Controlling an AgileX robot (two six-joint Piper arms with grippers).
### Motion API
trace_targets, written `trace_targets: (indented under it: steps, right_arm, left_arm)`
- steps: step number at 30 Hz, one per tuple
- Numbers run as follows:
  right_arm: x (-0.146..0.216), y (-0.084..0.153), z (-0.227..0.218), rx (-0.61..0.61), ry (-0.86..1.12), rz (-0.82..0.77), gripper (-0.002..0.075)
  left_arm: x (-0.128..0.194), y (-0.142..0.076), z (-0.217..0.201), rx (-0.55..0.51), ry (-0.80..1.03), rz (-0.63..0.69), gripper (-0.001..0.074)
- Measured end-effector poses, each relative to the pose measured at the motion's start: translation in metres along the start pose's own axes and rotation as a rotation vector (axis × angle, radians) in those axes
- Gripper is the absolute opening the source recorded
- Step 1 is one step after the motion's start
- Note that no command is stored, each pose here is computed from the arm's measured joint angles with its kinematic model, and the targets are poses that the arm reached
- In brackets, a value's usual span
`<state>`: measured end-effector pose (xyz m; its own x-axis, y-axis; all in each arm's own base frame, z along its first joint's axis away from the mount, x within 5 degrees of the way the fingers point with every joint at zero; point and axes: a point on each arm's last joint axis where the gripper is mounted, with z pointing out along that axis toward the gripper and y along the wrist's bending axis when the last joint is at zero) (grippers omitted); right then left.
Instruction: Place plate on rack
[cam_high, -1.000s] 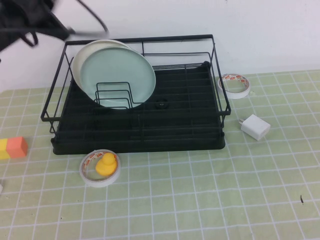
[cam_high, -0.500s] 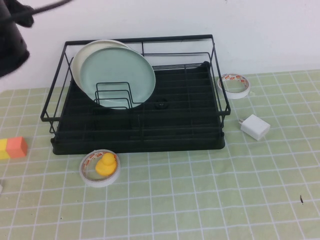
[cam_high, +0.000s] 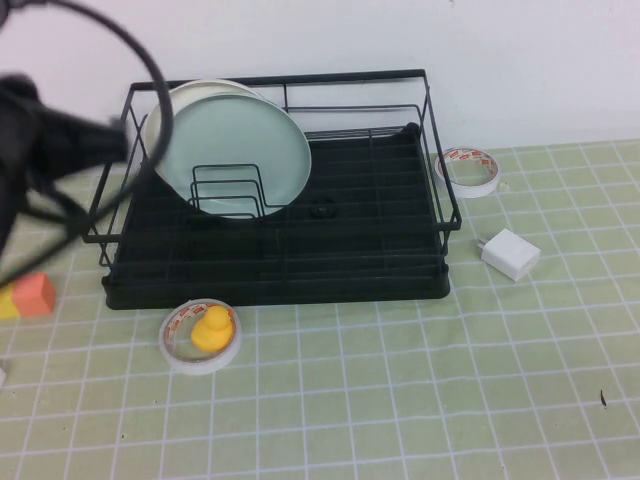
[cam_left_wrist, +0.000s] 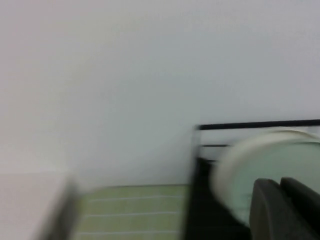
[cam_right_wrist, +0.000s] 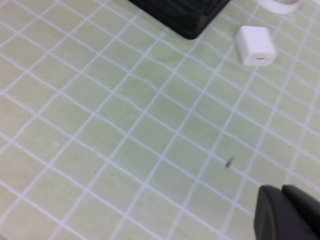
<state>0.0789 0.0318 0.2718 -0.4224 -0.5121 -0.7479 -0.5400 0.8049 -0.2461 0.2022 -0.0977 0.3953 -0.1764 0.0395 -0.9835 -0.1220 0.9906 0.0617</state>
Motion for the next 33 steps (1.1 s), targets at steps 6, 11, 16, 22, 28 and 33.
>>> trace_targets:
  steps: [6, 11, 16, 22, 28, 33]
  right_arm:
    - [0.018, 0.01, 0.011, -0.04, -0.003, 0.046, 0.0001]
    - [0.018, 0.01, 0.012, -0.042, -0.007, 0.052, 0.0001]
    - [0.018, 0.01, 0.012, -0.043, -0.008, 0.053, 0.0001]
    - [0.018, 0.01, 0.012, -0.042, -0.01, 0.053, 0.0001]
    - [0.018, 0.01, 0.012, -0.043, -0.012, 0.055, 0.0001]
    - [0.018, 0.01, 0.012, -0.043, -0.012, 0.055, 0.0001]
  left_arm:
    - [0.039, -0.033, -0.019, 0.443, 0.046, -0.094, -0.0001]
    - [0.071, -0.061, -0.028, 0.749, 0.122, -0.023, -0.0001]
    - [0.081, -0.065, -0.027, 0.77, 0.144, 0.011, -0.0001]
    - [0.082, -0.063, -0.024, 0.727, 0.149, 0.005, -0.0001]
    - [0.083, -0.064, -0.023, 0.726, 0.154, 0.016, -0.0001]
    - [0.081, -0.057, -0.024, 0.712, 0.13, 0.028, -0.0001]
